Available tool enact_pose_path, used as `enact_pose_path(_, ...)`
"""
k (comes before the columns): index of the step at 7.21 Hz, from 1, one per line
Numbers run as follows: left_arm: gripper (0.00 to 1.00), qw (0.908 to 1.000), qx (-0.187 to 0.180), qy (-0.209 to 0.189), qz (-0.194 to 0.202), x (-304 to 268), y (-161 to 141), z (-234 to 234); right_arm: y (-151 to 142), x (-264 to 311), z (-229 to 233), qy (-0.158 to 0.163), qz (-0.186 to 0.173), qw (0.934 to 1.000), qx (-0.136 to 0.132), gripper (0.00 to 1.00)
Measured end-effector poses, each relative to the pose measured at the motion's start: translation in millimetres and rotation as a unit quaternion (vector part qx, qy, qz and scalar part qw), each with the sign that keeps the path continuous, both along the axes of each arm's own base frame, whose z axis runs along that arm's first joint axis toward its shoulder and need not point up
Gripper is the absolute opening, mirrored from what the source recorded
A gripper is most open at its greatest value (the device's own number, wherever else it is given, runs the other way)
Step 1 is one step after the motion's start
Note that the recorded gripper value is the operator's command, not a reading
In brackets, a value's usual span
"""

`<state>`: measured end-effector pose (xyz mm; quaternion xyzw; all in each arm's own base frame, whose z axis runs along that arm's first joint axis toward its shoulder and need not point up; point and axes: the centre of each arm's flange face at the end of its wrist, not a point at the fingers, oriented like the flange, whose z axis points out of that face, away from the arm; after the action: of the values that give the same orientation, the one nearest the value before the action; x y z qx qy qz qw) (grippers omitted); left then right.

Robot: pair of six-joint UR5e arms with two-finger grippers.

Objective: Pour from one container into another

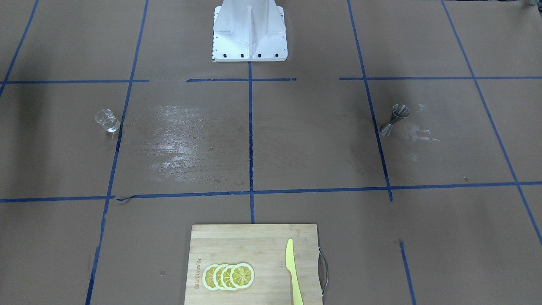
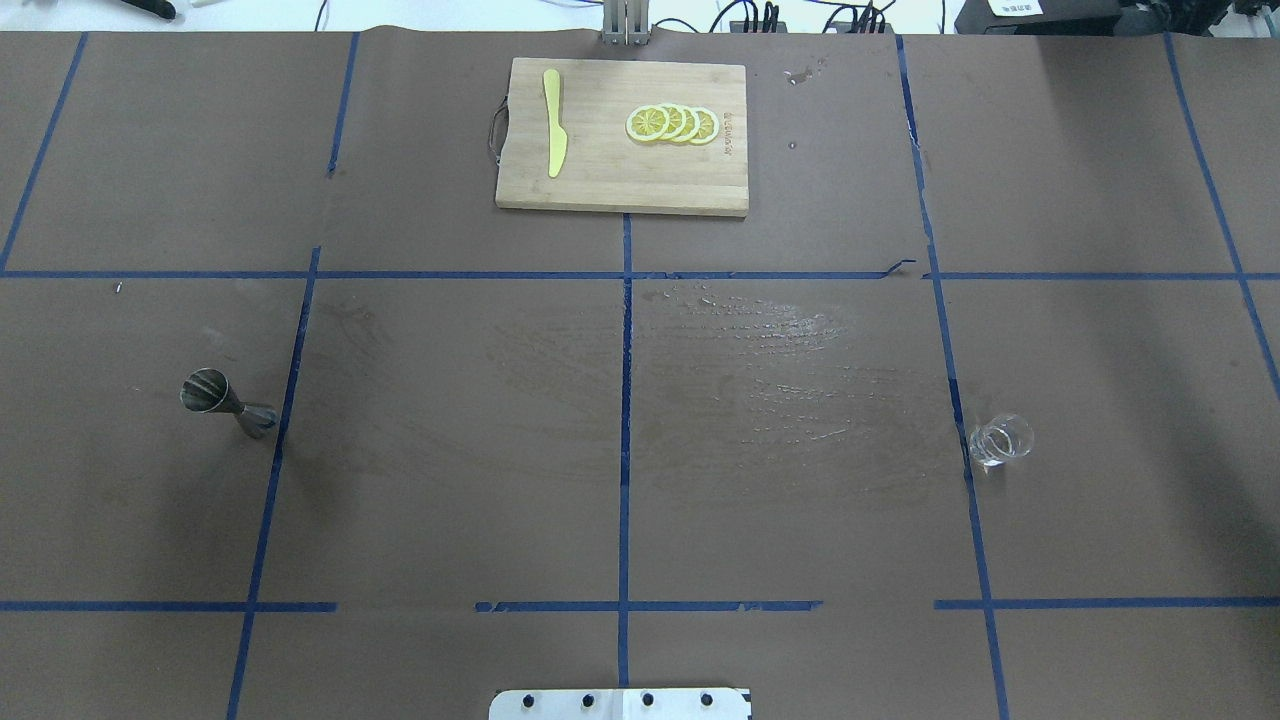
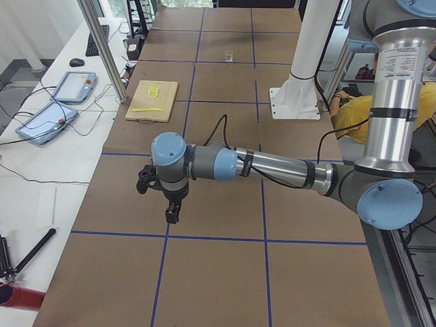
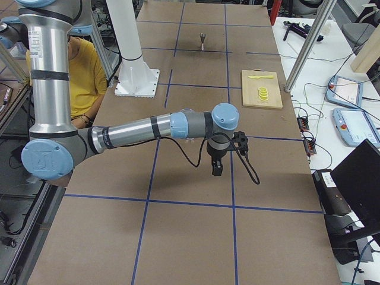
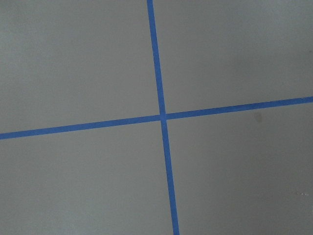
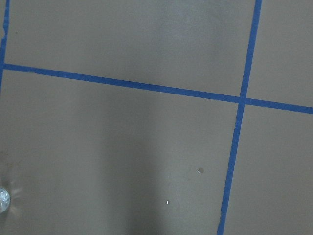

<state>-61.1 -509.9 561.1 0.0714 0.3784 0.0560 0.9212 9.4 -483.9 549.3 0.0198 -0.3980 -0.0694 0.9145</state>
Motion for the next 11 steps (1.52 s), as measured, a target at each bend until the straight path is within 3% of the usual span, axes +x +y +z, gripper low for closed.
enact_pose_path(3, 1.0, 0.9997, 0.019, -0.001, 0.014, 9.7, 15.8, -12.6, 15.3, 0.4, 1.2, -0.004, -0.001, 1.0, 0.0, 1.0)
enact_pose_path(8, 1.0, 0.9999, -0.002, -0.001, 0.017, 15.1, 18.2, 6.5, 13.7, -8.7, -2.4, -0.003, -0.01, 0.9999, 0.005, 1.0)
enact_pose_path(11, 1.0, 0.9997, 0.01, 0.005, 0.023, 19.4, 16.5, 2.8, 11.3, -19.9, -5.2, -0.003, -0.022, 0.9997, 0.008, 1.0)
